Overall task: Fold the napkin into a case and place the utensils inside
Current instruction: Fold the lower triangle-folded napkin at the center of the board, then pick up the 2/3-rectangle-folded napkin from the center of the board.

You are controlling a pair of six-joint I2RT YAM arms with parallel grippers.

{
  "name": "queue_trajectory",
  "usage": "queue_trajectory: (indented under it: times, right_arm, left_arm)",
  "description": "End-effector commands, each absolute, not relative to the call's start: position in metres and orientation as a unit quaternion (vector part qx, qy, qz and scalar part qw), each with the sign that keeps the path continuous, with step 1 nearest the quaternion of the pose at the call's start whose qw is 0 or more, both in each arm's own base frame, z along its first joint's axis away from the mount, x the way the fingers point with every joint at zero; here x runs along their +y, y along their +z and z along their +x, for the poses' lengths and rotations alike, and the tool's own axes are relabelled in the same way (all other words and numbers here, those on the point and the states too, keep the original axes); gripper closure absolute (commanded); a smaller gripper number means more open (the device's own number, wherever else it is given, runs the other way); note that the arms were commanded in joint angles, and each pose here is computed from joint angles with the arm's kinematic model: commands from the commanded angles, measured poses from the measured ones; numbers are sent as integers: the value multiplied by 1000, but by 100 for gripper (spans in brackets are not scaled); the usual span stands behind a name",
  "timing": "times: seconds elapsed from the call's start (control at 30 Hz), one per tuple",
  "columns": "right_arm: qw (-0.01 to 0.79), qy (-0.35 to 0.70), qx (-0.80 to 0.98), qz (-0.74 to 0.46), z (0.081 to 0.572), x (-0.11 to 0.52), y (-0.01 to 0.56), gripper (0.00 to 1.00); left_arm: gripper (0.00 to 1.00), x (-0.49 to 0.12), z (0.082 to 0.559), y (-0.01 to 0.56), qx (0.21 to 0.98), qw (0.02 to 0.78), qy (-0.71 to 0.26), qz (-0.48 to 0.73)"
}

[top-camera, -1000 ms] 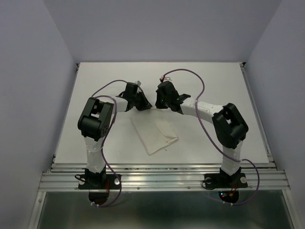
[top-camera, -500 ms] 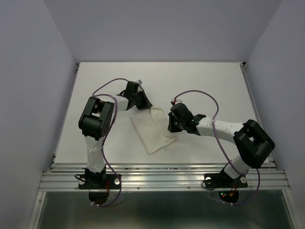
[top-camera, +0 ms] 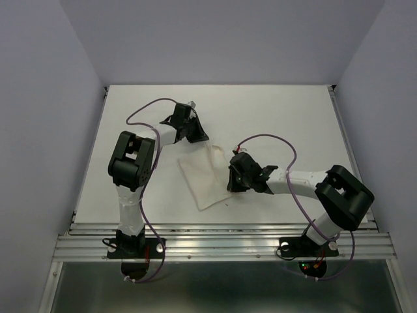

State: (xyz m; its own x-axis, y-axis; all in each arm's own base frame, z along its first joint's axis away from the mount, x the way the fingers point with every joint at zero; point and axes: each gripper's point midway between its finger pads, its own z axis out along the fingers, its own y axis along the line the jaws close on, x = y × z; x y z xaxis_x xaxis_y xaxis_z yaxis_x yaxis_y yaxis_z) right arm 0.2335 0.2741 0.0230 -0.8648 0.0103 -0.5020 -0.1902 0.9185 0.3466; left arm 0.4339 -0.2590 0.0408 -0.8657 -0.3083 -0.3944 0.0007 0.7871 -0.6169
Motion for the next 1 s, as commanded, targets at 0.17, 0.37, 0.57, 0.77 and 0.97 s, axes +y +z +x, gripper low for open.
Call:
queue_trajectory:
  times: [0.17, 0.37, 0.57, 0.77, 0.97]
  right_arm:
    - [225, 167, 960, 2, 228, 271, -3, 85]
    - [225, 185, 957, 2, 242, 293, -3, 86]
    - [267, 214, 939, -10, 259, 307, 32, 85]
    - [360, 182, 915, -20, 301, 292, 81, 77]
    - [378, 168, 909, -47, 351, 304, 86, 76]
  left_arm:
    - [100, -229, 476, 146, 895, 358, -257, -69]
    - [96, -210, 453, 150, 901, 354, -234, -86]
    - [68, -187, 407, 127, 915, 326, -214, -104]
    - [65, -167, 371, 93, 932, 293, -179, -119]
    - [82, -157, 351, 60, 940, 263, -160, -144]
